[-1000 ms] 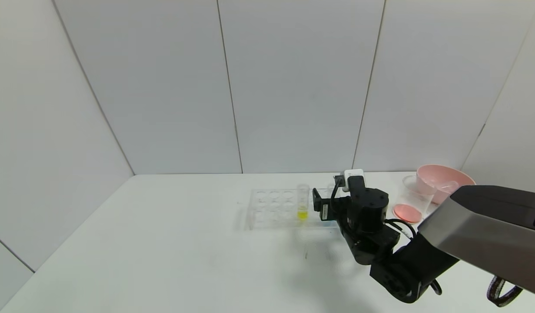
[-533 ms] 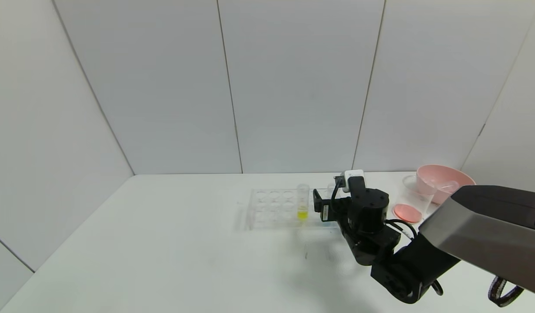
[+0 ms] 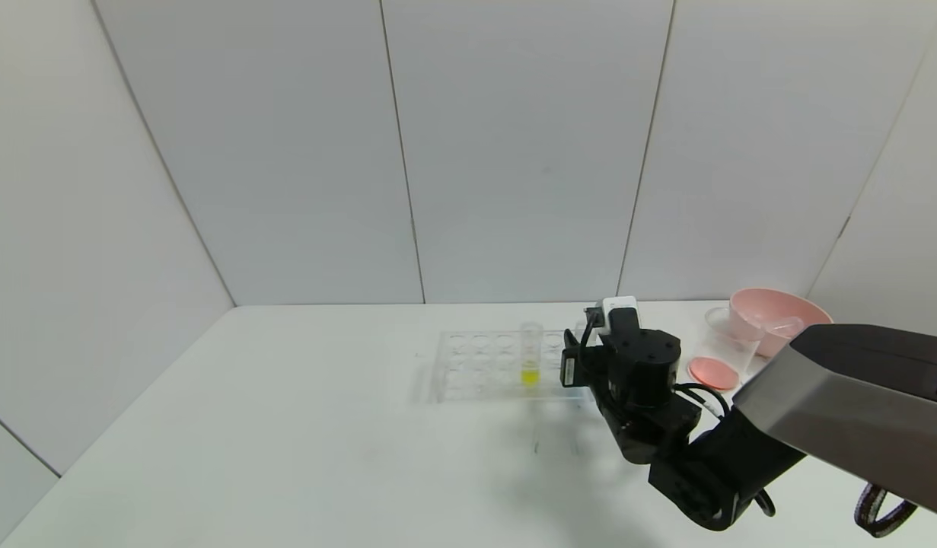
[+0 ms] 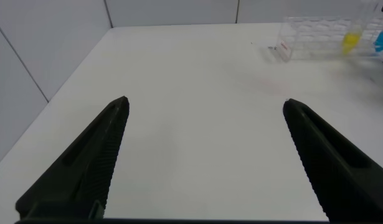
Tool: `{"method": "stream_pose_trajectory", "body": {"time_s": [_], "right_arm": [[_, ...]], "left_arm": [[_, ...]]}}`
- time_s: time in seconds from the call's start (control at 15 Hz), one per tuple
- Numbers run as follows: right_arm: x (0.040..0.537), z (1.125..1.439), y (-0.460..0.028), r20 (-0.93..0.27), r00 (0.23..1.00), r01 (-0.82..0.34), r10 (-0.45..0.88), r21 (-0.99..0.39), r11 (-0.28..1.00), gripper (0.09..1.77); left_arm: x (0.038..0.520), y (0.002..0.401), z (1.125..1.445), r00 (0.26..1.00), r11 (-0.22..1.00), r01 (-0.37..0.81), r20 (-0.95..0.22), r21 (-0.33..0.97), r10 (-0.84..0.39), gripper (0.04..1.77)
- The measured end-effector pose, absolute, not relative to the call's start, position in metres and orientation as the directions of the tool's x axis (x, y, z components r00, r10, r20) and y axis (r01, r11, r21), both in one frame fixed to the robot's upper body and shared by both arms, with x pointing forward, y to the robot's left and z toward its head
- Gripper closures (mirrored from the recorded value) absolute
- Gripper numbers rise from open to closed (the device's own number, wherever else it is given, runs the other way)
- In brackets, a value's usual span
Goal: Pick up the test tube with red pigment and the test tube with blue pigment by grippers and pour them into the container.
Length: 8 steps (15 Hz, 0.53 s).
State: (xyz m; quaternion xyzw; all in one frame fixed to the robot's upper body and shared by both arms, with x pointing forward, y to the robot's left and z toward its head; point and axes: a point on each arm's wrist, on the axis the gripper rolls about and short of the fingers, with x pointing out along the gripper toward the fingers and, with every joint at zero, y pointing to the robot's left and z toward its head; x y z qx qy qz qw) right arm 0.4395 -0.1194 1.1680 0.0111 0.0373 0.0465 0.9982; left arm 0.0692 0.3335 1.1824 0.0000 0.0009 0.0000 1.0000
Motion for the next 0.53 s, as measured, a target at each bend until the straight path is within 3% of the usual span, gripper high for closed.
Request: {"method": "stream_pose_trajectory", "body": {"time_s": [0.13,0.53], "right_arm": [[0.4393,1.1684,-0.1189,-0.073,0.993,-0.094,0.095,0.022,0.995,1.33],[0.4374,1.1759,-0.12,-0.059,0.994,-0.096,0.096,0.005,0.995,1.33]], "left_arm": [[0.0692,0.3335,1.1824,1.0,1.0,0.0,-0.002,0.0,0.0,0.05],[0.0692,0.3335,1.1824,1.0,1.0,0.0,-0.002,0.0,0.0,0.05]]}}
